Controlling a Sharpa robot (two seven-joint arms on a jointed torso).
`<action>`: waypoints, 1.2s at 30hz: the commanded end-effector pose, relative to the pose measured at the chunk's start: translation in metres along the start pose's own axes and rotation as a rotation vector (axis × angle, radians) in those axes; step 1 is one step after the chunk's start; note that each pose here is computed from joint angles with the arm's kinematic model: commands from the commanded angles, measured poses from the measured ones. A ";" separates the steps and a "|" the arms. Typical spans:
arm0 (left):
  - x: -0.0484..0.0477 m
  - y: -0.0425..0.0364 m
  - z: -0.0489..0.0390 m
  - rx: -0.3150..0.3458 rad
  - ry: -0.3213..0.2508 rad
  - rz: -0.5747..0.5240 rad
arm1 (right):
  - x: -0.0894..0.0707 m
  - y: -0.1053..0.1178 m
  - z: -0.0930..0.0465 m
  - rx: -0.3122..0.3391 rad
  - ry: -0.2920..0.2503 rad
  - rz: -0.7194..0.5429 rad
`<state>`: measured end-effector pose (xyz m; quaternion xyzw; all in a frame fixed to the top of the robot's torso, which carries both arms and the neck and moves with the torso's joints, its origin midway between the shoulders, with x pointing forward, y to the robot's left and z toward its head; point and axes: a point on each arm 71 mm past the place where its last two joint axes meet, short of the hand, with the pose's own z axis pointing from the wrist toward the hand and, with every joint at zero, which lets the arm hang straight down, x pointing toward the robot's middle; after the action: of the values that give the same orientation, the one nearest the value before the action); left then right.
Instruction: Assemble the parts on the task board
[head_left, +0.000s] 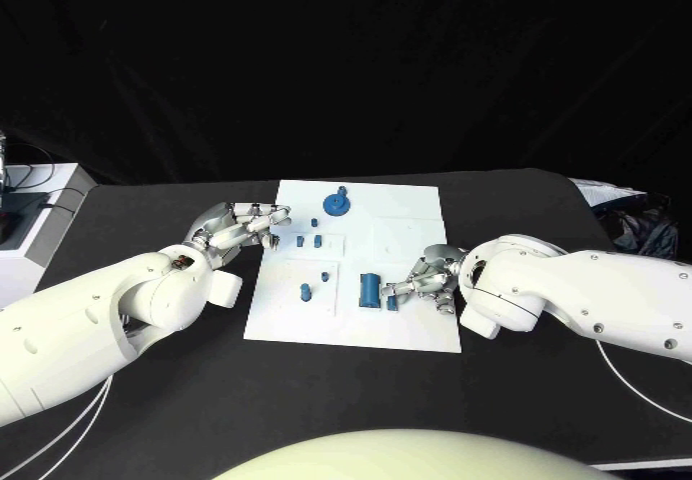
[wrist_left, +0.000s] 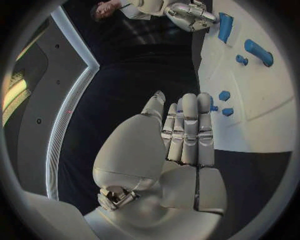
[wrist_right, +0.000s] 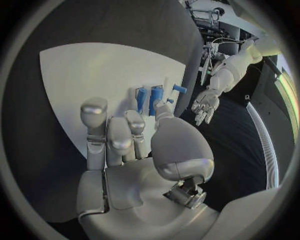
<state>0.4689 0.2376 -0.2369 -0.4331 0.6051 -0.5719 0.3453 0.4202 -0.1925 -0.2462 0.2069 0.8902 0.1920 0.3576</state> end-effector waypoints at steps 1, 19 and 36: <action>0.0024 -0.0008 0.0003 0.007 0.018 -0.003 | 0.000 0.001 0.000 -0.021 -0.010 -0.014; 0.0027 -0.0002 0.0010 0.006 0.019 -0.004 | 0.000 -0.001 -0.007 -0.092 -0.014 -0.022; 0.0030 -0.0001 0.0011 0.007 0.020 -0.004 | 0.002 -0.006 -0.004 -0.069 -0.044 -0.027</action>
<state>0.4693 0.2369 -0.2375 -0.4333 0.6053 -0.5720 0.3445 0.4135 -0.1974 -0.2475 0.1908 0.8809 0.2146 0.3762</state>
